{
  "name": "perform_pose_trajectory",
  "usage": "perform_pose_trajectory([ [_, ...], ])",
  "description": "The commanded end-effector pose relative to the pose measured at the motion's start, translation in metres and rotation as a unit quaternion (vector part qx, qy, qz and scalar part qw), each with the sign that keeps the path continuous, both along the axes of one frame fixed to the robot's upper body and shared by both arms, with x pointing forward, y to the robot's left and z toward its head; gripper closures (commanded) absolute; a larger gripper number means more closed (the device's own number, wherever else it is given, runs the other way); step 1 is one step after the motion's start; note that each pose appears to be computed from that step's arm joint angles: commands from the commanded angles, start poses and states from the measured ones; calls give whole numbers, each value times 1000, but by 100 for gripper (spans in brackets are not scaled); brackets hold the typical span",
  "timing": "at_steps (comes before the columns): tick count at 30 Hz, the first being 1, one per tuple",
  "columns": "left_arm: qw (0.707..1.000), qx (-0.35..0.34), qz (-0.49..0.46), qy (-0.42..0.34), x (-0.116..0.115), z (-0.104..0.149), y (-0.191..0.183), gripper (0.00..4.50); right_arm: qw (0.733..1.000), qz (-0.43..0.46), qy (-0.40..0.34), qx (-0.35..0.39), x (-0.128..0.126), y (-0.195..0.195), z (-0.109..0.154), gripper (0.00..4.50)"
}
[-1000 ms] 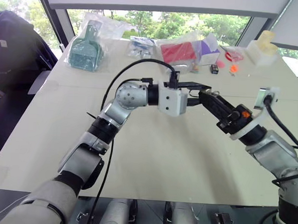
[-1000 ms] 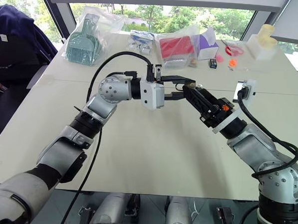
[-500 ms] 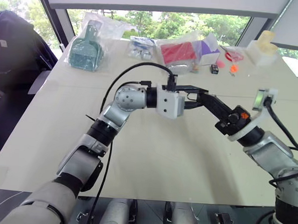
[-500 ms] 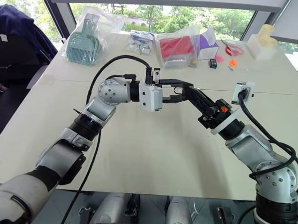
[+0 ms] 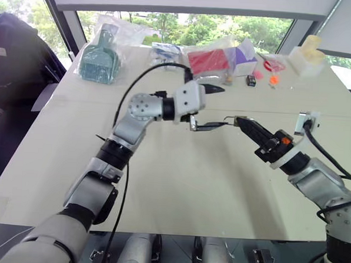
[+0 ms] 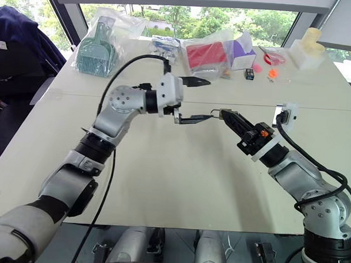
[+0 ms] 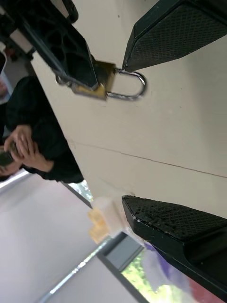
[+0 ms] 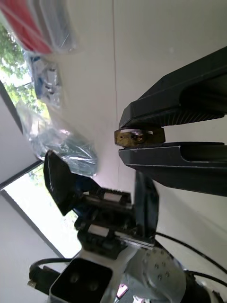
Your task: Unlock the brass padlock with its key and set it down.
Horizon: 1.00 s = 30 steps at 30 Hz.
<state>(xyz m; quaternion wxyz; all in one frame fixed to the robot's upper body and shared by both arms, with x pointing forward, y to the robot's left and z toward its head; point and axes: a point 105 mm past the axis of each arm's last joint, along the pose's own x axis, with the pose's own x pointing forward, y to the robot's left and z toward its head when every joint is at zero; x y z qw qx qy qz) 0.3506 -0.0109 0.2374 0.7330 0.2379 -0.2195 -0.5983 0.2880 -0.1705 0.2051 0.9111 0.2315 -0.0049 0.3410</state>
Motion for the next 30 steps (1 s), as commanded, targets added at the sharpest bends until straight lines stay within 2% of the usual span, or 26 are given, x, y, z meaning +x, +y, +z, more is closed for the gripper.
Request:
perform_pose_trajectory([
  [1,999,-25,-18,11,-8,15,2,20,1000,-3,-30,-3,-1,-1,13,444],
  [6,1000,-26,-7,15,-3,16,4,20,999,-2,-33,1,-1,1,15,444],
  [15,1000,-8,-12,9,-2,3,-7,20,999,23,-42,19,-7,16,24,444],
  [22,1000,-24,16,1,14,8,-18,20,998,52,-31,25,-16,28,23,444],
  [30,999,-38,28,-5,20,12,-21,20,998,52,-21,28,-20,30,18,444],
])
